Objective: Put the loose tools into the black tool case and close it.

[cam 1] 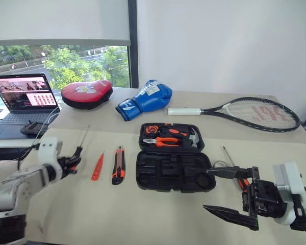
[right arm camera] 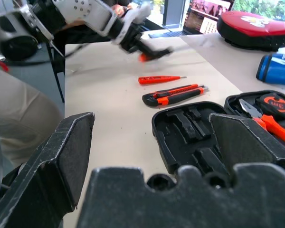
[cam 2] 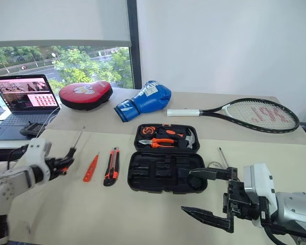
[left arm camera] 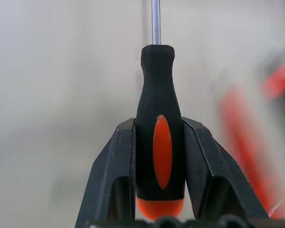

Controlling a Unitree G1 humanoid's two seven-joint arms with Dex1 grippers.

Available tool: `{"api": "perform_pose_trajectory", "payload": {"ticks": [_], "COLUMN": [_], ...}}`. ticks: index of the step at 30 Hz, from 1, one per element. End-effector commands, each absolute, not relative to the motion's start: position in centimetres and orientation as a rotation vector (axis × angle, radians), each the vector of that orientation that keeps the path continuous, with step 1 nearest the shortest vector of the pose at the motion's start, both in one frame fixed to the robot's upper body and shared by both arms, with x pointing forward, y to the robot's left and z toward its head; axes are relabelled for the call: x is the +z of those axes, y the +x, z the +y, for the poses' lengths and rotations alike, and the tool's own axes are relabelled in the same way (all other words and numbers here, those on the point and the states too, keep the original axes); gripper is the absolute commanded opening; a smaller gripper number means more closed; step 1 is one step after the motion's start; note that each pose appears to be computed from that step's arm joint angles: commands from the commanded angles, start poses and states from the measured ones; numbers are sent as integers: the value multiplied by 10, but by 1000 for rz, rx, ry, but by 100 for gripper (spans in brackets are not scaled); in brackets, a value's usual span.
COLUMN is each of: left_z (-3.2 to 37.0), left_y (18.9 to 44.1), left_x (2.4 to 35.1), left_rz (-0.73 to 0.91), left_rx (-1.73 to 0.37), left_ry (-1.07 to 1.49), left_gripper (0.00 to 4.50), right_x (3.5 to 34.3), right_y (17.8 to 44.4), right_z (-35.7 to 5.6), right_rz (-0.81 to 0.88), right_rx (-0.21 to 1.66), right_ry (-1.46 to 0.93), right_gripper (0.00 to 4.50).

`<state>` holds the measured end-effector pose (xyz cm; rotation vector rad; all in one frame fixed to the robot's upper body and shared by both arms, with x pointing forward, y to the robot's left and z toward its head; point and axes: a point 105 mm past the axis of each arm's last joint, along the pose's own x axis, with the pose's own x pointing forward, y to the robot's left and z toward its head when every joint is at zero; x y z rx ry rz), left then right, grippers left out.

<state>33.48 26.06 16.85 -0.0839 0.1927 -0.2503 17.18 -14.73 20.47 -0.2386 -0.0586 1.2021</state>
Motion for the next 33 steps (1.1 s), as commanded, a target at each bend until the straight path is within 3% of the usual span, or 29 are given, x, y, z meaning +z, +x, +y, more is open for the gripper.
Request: {"api": "perform_pose_trajectory", "payload": {"ticks": [1,4,7,11,16,21,33], "left_z": [195,155,150,133,107,92,64], "left_y": [323,296,312,341,362,370,385], "left_x": [214,195,180,174,168,169,158], "left_rz": [44,165,230,299,348,464,516], "left_rx": [-703,-1156,-1303,-1422,-1422,-1387,-1349], "left_ry": [37,309,542,640,694,711,787], "left_gripper": [88,88,88,88,88,88,88], "right_x": [213,209,206,206,209,217,219], "right_y": [166,163,158,151,147,150,149], "right_z": [-151,-158,-165,-174,-183,-189,-189], "right_rz": [-104,-80,-56,-36,-30,-52,-28], "right_rx": [1151,1103,1059,989,909,844,796], "right_ry": [-269,-265,-271,-285,-295,-307,-317], "right_gripper": [450,450,450,450,450,450,450]}}
